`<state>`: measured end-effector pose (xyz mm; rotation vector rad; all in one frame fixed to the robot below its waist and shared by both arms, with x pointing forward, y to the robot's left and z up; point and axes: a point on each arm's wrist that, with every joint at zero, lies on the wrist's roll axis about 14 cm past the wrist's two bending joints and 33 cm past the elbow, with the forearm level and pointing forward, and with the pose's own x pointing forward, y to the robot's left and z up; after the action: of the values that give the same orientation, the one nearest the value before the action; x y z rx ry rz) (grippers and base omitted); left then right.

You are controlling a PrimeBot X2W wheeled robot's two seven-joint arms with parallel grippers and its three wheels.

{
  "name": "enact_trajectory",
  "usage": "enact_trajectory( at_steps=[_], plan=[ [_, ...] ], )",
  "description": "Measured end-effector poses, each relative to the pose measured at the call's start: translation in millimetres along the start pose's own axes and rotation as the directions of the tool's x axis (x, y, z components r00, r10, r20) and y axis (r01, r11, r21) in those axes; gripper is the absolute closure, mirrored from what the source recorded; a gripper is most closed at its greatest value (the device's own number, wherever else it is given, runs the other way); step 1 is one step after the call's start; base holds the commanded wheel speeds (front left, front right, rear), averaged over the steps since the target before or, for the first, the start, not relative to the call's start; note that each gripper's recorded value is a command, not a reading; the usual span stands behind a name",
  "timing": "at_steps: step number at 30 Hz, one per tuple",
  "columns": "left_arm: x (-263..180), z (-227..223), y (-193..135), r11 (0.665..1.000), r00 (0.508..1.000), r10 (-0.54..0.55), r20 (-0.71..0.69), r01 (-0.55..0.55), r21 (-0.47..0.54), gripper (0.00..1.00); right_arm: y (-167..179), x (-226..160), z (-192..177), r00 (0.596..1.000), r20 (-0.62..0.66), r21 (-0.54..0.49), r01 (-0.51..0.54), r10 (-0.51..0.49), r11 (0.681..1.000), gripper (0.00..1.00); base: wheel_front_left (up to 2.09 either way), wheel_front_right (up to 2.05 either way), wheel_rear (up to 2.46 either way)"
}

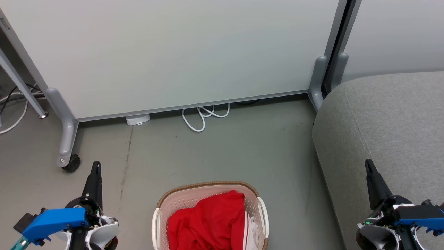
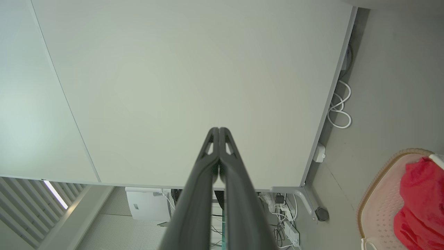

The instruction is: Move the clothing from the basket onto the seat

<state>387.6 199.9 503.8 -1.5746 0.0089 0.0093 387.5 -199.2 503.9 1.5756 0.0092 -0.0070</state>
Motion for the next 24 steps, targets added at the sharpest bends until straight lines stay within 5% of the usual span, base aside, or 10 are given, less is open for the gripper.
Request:
enact_trajectory(
  at_steps=[22,23,24],
  plan=[
    [0.0,0.0,0.0,1.0,1.0,0.0,0.0,0.0,0.0,1.0,0.0,0.0,0.0,1.0,0.0,0.0,0.0,0.0,1.0,1.0,0.0,0.0,0.0],
    [-0.3,-0.1,0.9,1.0,1.0,0.003,0.0,-0.003,-0.001,0.0,-1.0,-0.4,-0.1,1.0,0.0,0.001,0.003,-0.003,1.0,0.0,0.0,0.0,0.0],
    [-1.8,-0.1,5.1,1.0,1.0,0.015,0.001,-0.015,-0.002,0.0,-5.0,-1.9,-0.3,1.0,0.0,0.002,0.015,-0.015,1.0,0.0,0.0,0.0,0.0]
  ],
)
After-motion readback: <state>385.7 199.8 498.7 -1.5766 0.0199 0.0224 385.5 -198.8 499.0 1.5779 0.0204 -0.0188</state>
